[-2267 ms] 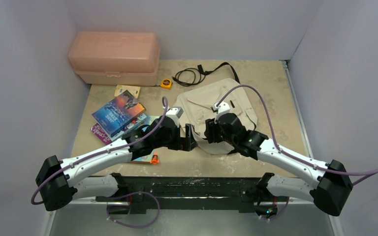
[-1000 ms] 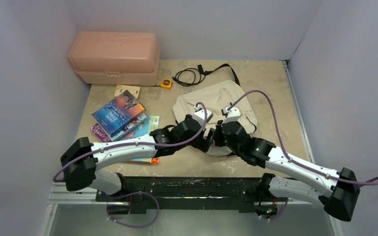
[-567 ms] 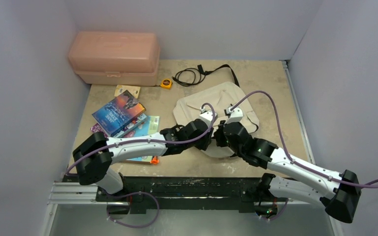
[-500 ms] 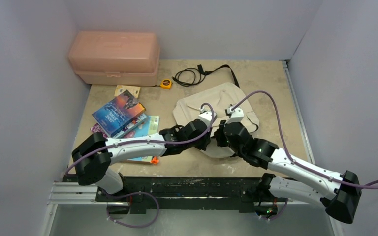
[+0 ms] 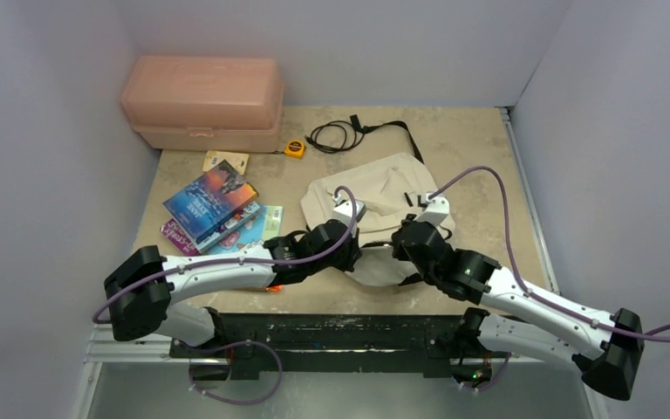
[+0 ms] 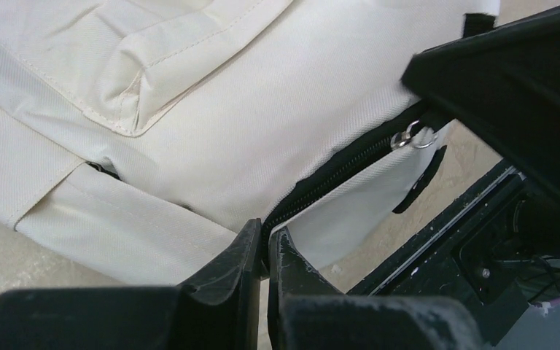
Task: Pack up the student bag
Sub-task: Unzip the student bag at the center of the board.
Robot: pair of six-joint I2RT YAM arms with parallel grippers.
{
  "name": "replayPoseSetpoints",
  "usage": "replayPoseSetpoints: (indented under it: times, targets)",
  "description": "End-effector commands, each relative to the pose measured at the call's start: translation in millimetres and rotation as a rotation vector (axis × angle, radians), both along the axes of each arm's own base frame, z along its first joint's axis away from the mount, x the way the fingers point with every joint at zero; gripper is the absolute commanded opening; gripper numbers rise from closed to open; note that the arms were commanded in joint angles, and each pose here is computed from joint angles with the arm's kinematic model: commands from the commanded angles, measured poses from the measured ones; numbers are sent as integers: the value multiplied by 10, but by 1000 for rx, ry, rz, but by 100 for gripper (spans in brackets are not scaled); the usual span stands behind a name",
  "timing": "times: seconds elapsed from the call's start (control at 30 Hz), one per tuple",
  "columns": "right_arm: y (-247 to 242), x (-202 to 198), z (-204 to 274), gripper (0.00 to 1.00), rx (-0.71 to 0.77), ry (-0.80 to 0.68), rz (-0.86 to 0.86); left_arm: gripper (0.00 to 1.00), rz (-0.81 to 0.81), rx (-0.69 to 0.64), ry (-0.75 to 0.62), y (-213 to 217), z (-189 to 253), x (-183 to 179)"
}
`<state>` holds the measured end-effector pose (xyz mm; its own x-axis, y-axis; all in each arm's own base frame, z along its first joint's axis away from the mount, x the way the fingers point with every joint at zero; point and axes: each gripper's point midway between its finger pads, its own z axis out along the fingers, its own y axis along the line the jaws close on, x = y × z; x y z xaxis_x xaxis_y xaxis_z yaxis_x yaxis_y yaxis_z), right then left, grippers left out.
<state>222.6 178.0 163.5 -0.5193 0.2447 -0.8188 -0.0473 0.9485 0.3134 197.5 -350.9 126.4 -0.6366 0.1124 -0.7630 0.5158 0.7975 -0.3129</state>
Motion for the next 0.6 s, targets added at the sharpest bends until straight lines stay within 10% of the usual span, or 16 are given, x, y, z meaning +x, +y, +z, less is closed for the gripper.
replayPoseSetpoints:
  times: [0.0,0.5,0.57]
  targets:
    - [-520,70,271,0,-10,-94,-241,0,123,39,2,355,-60,53]
    - [-562,71,496,0,67,-196,-203,0,-81,-58,19,244,240,-225]
    - [-475,59,564,0,96,-215,-147,13,-125,-80,28,158,340,-271]
